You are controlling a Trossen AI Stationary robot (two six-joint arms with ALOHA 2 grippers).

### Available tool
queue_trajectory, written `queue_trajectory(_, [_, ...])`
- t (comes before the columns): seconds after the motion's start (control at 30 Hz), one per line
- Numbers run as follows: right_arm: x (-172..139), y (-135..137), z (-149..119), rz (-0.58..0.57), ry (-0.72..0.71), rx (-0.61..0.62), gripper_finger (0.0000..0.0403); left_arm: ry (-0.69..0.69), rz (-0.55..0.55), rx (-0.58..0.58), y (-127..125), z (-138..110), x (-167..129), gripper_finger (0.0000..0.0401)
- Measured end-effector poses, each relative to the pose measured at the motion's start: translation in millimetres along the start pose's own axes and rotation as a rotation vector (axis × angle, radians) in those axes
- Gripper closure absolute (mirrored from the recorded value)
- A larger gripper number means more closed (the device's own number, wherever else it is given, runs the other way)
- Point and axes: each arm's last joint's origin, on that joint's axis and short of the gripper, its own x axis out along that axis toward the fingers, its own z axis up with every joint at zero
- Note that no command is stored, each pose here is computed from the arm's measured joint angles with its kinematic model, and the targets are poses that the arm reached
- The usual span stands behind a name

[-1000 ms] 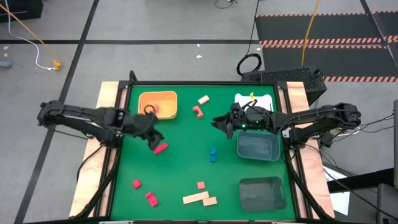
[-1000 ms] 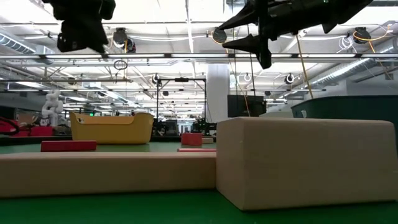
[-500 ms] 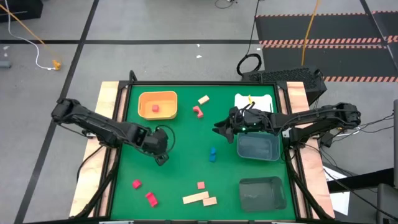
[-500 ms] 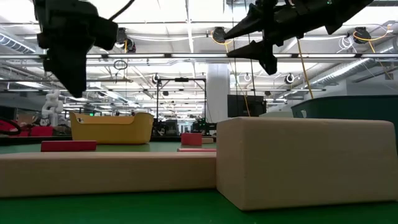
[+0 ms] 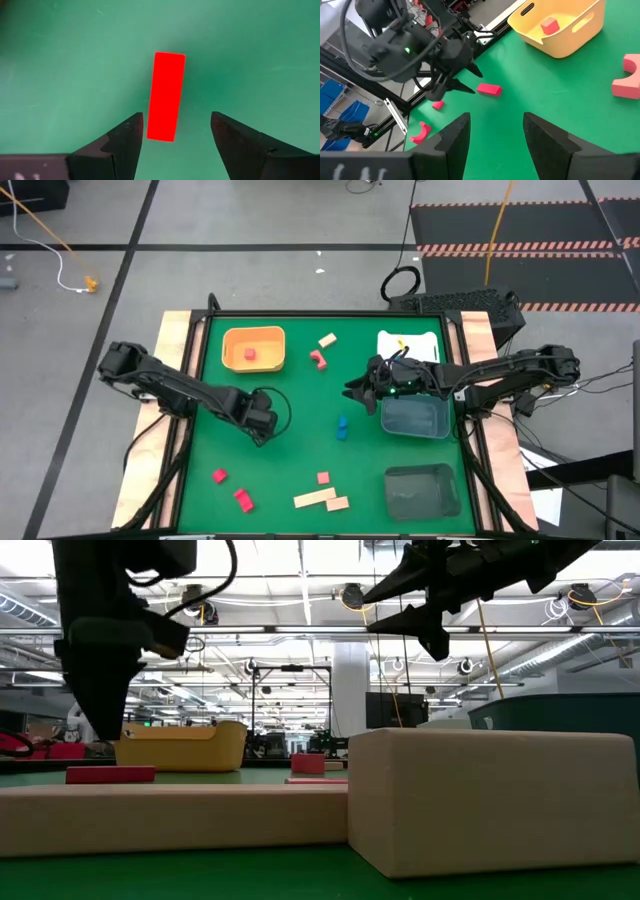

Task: Sort & place blocks by color
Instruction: Put the top red block into the blue bin

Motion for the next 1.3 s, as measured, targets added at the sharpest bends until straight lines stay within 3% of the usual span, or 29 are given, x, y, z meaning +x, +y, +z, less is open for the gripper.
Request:
queue_trajectory(0.3, [0.0, -0.9, -0.9, -0.009, 0.01, -0.022, 0.0227, 0.072, 0.11, 0.024, 0.1, 0.0, 26.2, 0.0169])
queue_trajectory(0.6, [-0.1, -2.1, -2.4, -0.021, 0.026, -0.046, 0.0227, 0.161, 0.031, -0.031, 8.9, -1.6, 48.8, 0.0172])
queue_trajectory(0.7, [-0.1, -2.3, -2.6, -0.023, 0.028, -0.046, 0.0227, 0.175, 0.011, -0.05, 11.5, 1.0, 48.1, 0.0201])
queue_trajectory(0.87, [-0.1, -2.6, -2.8, -0.025, 0.03, -0.048, 0.0227, 0.179, -0.025, -0.071, 15.2, 5.2, 44.4, 0.0294])
queue_trajectory(0.97, [-0.1, -2.6, -2.7, -0.025, 0.03, -0.048, 0.0227, 0.177, -0.046, -0.105, 17.7, 7.4, 41.4, 0.0295])
queue_trajectory(1.07, [-0.1, -2.6, -2.7, -0.025, 0.03, -0.035, 0.0227, 0.136, -0.088, -0.146, 18.9, 9.3, 34.7, 0.0295])
queue_trajectory(1.17, [-0.1, -2.8, -2.6, -0.029, 0.026, 0.031, 0.0227, 0.028, -0.218, -0.173, 15.7, 17.1, 18.1, 0.0295])
queue_trajectory(1.3, [-0.1, -3.2, -2.2, -0.043, 0.013, 0.182, 0.0227, -0.204, -0.395, -0.192, 10.4, 29.6, -7.8, 0.0295])
